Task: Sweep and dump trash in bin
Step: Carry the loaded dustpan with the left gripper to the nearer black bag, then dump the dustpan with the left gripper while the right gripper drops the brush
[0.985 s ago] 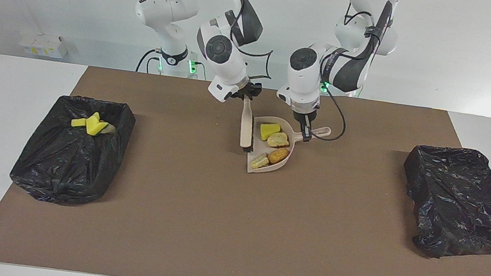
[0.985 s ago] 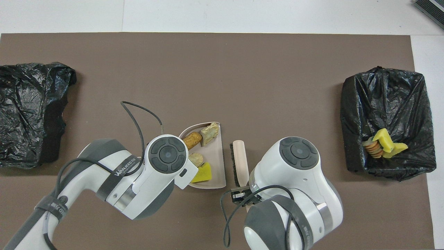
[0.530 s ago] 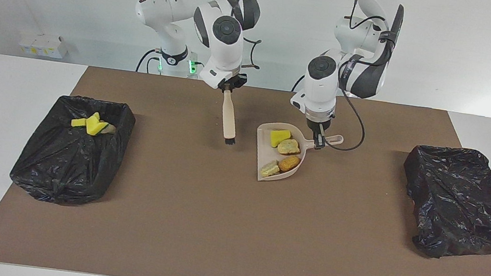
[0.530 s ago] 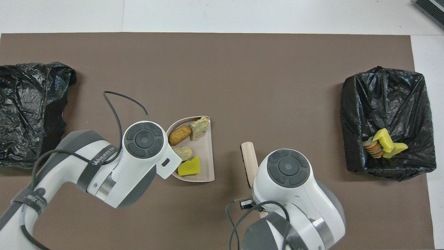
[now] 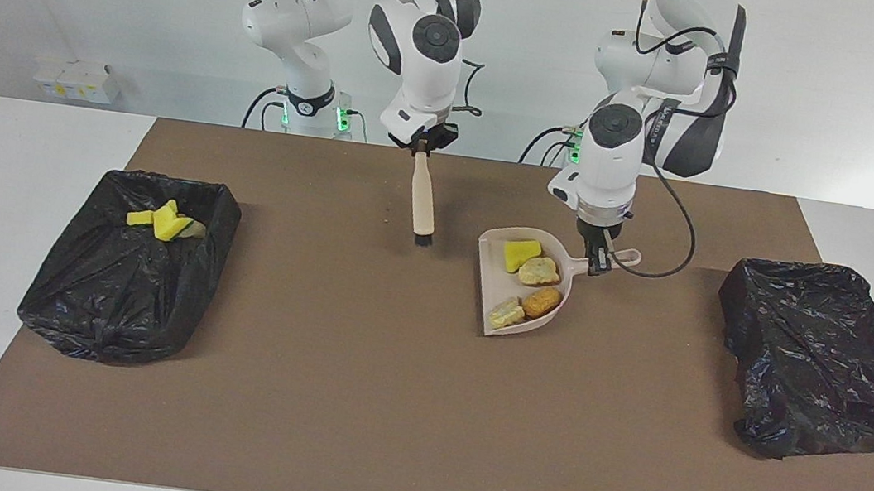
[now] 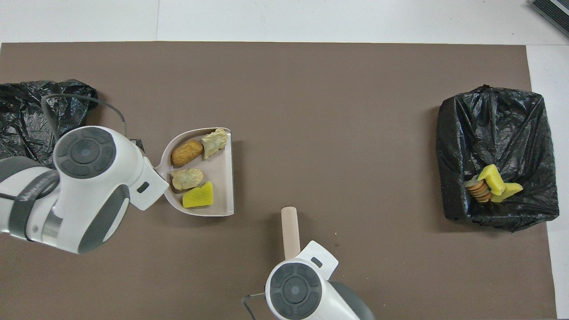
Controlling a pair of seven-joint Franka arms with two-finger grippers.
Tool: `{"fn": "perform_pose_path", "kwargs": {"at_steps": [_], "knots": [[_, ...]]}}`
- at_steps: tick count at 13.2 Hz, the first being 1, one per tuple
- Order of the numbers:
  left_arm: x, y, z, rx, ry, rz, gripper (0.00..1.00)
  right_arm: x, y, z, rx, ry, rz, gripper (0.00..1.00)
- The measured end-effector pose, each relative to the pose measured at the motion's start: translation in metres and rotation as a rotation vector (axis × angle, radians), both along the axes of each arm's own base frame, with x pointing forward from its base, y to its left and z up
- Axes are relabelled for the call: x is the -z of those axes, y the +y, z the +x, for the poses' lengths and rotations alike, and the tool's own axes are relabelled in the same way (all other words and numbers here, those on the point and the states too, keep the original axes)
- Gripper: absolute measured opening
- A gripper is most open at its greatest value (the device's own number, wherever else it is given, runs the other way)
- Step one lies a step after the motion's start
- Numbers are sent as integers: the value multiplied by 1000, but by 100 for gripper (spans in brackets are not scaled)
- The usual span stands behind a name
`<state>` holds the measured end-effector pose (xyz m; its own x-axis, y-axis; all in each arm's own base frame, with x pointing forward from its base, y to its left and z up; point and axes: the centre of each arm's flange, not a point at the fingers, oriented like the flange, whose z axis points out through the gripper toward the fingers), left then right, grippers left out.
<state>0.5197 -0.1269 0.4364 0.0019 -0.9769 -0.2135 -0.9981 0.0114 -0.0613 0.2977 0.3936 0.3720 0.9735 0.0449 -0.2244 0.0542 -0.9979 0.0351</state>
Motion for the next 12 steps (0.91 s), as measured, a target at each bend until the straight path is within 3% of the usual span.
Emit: {"fn": "perform_pose_path", "kwargs": {"at_steps": [3, 7, 10, 12], "knots": [[-15, 70, 10, -5, 0, 5, 31, 38, 37, -22, 20, -14, -16, 26], [-43, 187, 20, -58, -21, -13, 31, 33, 47, -11, 7, -47, -10, 26], [-67, 281, 13, -166, -66, -48, 31, 30, 49, -6, -3, -65, -12, 26], [-82, 340, 9, -145, -93, -72, 31, 31, 52, 3, -3, -77, -15, 26]]}}
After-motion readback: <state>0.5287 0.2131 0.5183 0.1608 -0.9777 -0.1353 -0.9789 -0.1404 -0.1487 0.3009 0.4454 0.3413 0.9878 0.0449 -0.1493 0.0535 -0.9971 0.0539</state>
